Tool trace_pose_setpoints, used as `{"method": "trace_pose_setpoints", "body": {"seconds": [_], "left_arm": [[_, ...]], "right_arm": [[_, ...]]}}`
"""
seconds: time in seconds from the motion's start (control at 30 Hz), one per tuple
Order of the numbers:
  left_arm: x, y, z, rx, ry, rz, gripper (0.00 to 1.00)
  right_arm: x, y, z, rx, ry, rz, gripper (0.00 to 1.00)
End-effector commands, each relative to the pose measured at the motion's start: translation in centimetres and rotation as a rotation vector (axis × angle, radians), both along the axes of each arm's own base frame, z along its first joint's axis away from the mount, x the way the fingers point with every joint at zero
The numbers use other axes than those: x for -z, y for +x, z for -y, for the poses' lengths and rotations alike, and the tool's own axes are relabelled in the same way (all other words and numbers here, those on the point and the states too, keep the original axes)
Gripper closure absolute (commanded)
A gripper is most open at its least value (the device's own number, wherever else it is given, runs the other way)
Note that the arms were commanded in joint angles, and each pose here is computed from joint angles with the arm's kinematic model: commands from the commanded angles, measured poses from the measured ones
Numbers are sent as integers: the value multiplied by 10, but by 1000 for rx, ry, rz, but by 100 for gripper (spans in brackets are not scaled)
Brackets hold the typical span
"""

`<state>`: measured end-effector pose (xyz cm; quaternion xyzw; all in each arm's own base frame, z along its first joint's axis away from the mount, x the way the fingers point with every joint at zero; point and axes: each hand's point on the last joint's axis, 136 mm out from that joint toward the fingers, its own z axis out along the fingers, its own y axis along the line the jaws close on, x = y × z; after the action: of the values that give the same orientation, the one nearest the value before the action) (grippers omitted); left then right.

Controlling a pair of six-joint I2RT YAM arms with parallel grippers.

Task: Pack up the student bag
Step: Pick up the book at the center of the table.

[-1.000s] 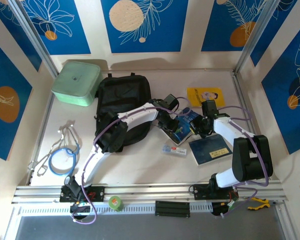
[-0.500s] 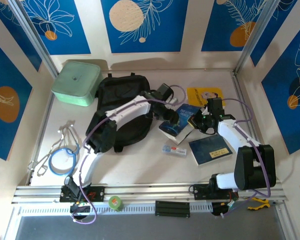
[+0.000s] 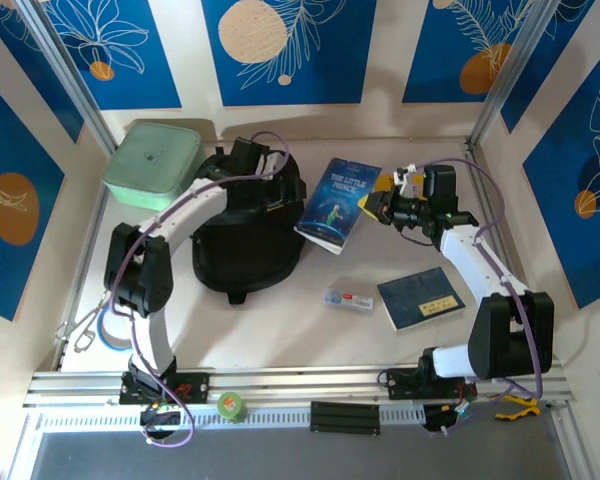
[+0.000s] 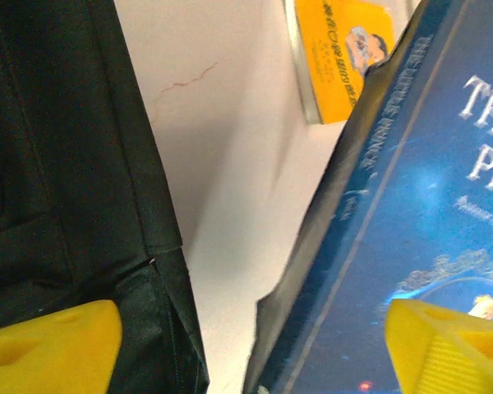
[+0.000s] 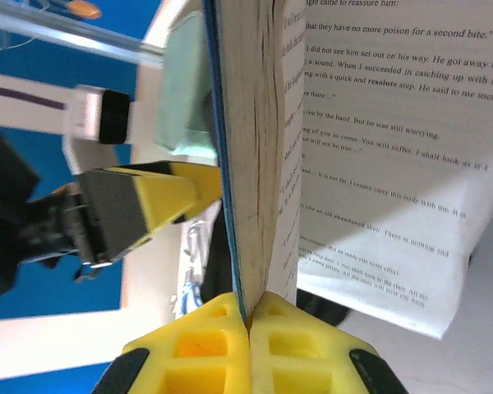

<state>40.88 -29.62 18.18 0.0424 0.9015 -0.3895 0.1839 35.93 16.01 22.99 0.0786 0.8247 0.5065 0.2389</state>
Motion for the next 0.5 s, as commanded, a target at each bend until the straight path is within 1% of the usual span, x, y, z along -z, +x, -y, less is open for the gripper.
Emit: {"method": "trace_pose_setpoints", "body": {"seconds": [0.0,0.07,0.13,0.2,0.23,0.3,0.4,0.47], "left_arm": [[-37,-7,5,48,-163,57,8],[-43,-13,4,65,-206,70,4],[-47,-18,6,91,-249,75,4],[-49,-22,8,110,-284,71,7],[-51,-23,8,120,-299,71,10],[-53,-24,8,125,-319,68,19],[-59,-23,6,125,-348,73,38],[-65,-22,6,130,-371,79,53]], "right_arm": [[-38,-10,-31,-182,104,90,100],[-42,-13,-42,-229,120,97,100],[-45,-15,-51,-268,139,100,100],[-46,-16,-57,-293,152,104,100],[-47,-16,-59,-303,158,103,100],[-44,-14,-61,-309,165,92,100],[-35,-9,-61,-299,150,61,100],[-28,-5,-60,-290,135,42,100]]}}
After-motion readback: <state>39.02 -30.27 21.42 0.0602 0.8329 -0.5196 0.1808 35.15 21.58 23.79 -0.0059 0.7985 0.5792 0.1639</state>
